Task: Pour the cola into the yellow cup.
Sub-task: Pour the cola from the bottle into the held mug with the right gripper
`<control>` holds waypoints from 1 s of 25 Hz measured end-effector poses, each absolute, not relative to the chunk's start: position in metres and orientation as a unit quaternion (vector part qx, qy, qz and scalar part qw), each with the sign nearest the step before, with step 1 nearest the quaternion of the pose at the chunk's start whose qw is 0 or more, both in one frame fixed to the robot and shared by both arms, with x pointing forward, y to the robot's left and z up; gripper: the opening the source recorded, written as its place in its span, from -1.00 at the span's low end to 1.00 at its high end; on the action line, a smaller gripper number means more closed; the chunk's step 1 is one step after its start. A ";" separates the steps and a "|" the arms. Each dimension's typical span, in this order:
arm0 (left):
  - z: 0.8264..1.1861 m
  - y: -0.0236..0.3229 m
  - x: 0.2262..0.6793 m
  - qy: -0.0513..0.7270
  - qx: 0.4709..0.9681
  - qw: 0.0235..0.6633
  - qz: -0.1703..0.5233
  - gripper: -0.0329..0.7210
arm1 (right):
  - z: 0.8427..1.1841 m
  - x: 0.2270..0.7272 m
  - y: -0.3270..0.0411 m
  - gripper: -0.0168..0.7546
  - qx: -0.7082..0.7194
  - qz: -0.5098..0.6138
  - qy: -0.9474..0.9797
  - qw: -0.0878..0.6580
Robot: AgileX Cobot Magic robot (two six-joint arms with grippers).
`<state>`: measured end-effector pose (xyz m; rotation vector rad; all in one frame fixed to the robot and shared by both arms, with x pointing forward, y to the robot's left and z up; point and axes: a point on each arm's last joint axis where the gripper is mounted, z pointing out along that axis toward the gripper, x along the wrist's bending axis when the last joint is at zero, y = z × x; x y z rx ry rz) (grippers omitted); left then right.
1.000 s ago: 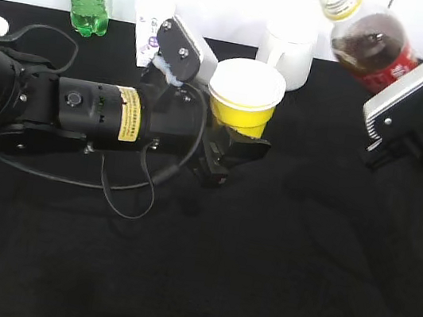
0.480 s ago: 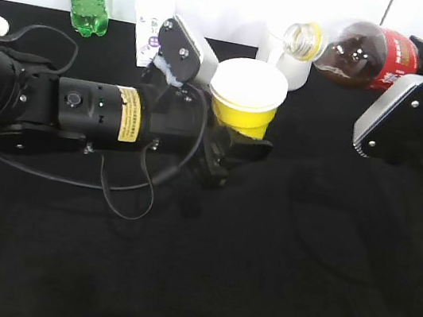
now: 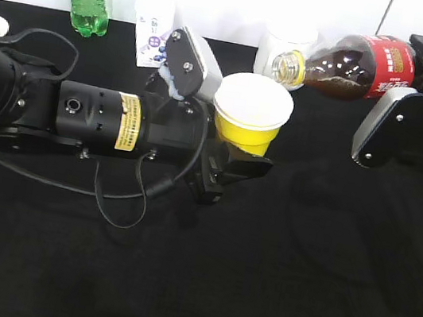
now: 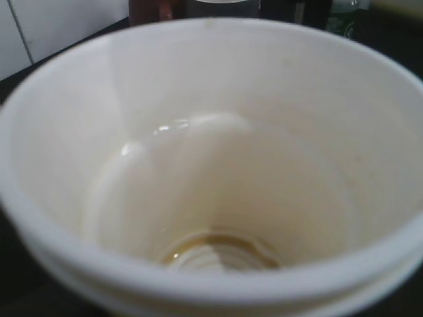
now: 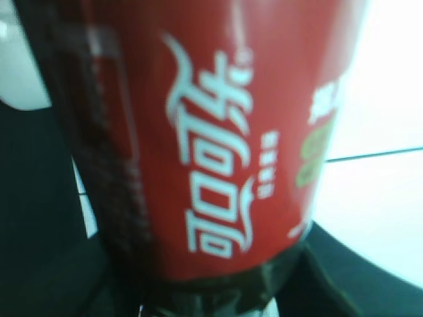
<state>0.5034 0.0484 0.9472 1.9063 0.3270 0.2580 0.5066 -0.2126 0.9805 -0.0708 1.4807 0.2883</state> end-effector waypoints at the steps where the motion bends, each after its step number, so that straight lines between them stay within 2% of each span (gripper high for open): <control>1: 0.947 0.048 0.503 0.138 0.809 0.561 0.109 0.27 | 0.981 0.507 -0.213 0.04 -0.035 0.128 0.672 0.729; 25: 0.946 0.049 0.504 0.148 0.813 0.553 0.108 0.27 | 0.982 0.507 -0.214 0.04 -0.066 0.081 0.666 0.739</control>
